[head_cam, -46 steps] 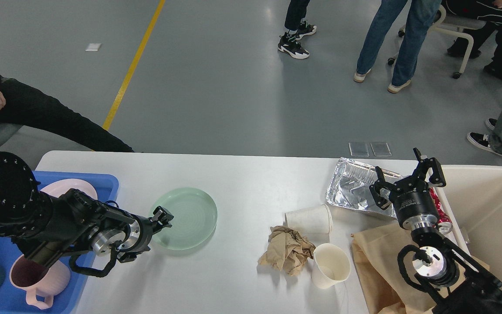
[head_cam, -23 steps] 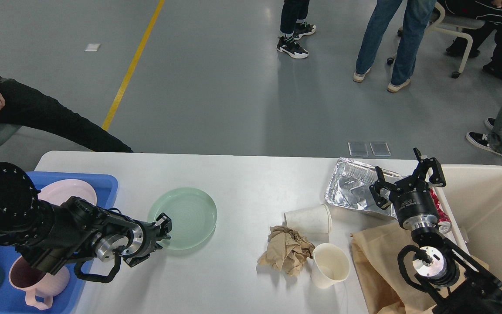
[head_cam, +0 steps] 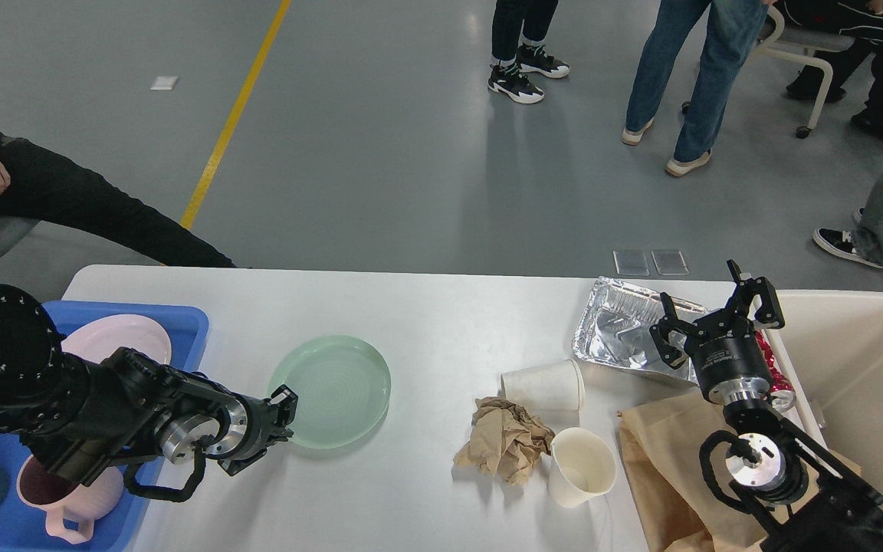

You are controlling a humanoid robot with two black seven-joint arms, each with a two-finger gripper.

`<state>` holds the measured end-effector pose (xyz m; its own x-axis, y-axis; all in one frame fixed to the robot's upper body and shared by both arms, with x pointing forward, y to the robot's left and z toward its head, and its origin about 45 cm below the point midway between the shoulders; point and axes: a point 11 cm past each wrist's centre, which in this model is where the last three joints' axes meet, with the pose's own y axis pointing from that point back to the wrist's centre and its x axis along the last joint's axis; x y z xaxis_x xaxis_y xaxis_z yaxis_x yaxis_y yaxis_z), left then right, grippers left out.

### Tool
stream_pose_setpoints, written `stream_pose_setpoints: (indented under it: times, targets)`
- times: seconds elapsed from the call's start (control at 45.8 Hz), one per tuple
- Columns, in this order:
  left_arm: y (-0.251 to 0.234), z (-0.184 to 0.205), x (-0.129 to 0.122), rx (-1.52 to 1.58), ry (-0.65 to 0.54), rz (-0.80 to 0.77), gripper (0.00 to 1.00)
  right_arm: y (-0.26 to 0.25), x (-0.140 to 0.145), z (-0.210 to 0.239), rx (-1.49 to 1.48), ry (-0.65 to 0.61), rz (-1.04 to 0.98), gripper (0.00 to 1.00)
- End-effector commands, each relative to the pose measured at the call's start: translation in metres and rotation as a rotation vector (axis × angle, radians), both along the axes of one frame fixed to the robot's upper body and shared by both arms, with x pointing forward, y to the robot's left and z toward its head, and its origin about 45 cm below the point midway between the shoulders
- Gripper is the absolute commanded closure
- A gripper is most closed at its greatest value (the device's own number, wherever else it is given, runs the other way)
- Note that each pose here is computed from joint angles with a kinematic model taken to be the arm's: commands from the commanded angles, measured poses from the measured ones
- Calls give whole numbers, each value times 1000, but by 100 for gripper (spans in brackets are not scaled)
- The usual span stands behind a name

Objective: Tidy desktop
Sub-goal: 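Lift the green plate and lower it onto the pink plate in the tray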

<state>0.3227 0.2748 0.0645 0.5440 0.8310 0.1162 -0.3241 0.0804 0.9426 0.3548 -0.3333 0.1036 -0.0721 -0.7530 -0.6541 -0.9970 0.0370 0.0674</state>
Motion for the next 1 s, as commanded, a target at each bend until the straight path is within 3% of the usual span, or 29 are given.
stream_pose_setpoints:
  times: [0.0,0.153,0.415,0.721,0.983]
  targets:
    - [1,0,0,0,2,1,100,0,0,0,0,0,0,0]
    - [9,14,-5,-7,27,9,100,0,0,0,1,0,0,0]
    - [23,126,20,90,15,-80,100,0,0,0,0,0,0,0]
    - [12,263,14,7,24,-224,100,0,0,0,0,0,0,0]
    - [24,273,8,12,61,-259,100,0,0,0,0,0,0,0]
